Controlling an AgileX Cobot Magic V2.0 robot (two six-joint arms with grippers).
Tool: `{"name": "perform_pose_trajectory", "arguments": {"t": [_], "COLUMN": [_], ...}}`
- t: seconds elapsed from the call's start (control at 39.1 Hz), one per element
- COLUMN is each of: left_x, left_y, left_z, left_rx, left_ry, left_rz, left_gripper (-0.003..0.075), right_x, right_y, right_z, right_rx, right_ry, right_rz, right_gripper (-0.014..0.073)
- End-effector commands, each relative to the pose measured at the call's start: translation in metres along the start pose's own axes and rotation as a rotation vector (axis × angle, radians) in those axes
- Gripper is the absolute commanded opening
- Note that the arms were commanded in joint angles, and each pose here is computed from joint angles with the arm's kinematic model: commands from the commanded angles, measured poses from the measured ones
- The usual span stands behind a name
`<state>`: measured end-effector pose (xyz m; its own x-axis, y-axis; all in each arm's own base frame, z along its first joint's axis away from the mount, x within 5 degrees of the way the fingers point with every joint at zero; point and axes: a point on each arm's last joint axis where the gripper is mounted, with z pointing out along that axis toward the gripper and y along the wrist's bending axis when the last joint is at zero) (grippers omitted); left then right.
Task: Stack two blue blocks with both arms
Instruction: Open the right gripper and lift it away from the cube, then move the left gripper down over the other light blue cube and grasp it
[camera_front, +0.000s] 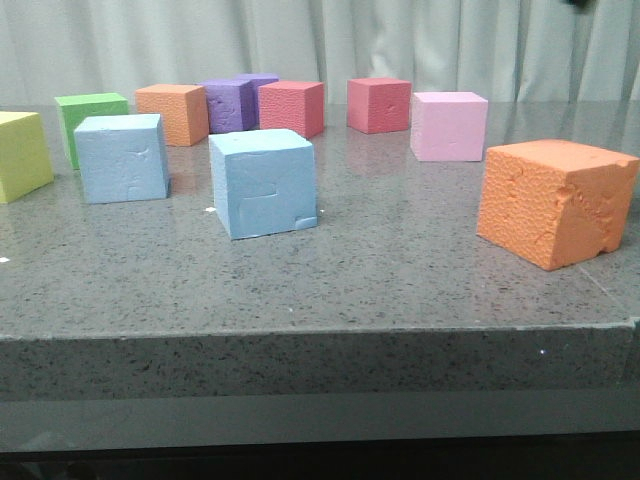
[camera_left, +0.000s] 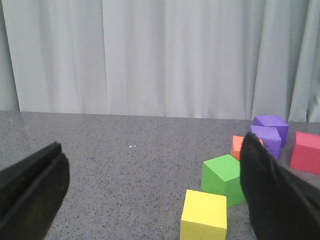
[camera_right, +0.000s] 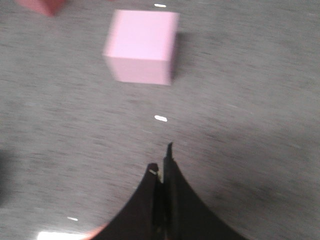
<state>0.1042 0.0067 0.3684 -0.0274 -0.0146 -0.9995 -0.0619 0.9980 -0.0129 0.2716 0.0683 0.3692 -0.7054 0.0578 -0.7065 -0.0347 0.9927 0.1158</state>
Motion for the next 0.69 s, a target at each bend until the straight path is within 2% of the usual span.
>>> {"name": "perform_pose_trajectory", "arguments": {"t": [0.0,0.1,0.2,0.36,0.56,0.66], "left_x": [-0.018,-0.018,-0.018,-0.018,-0.020,-0.020], "left_y": [0.001,0.001,0.001,0.001,0.001,0.001], "left_z": [-0.001,-0.001,-0.001,-0.001,-0.001,-0.001], "left_rx": [-0.007,-0.007,-0.007,-0.007,-0.008,-0.009], "left_ry": [-0.110,-0.110,-0.110,-0.110,-0.130,-0.132], "left_rz": [-0.003,-0.003,-0.003,-0.003,-0.004,-0.004], "left_gripper": [0.0670,0.0670,0.0670,0.0670,0.0670,0.0670], "right_x": [0.001,0.021,0.039,0.076,0.137,0.157], "right_y": [-0.020,-0.030,-0.034,-0.041,-0.052,-0.056], "right_z": [-0.030,-0.039,-0.052,-0.069,-0.078,-0.083], "right_rx": [0.042,0.051,0.039,0.014,-0.012,-0.024], "right_ry": [-0.118,-0.134,-0.221,-0.353,-0.428,-0.478], "right_rz": [-0.003,0.008,-0.014,-0.047,-0.052,-0.052], "right_gripper": [-0.0062,-0.0062,-0.0064,-0.0067,-0.0067,-0.0067]}}
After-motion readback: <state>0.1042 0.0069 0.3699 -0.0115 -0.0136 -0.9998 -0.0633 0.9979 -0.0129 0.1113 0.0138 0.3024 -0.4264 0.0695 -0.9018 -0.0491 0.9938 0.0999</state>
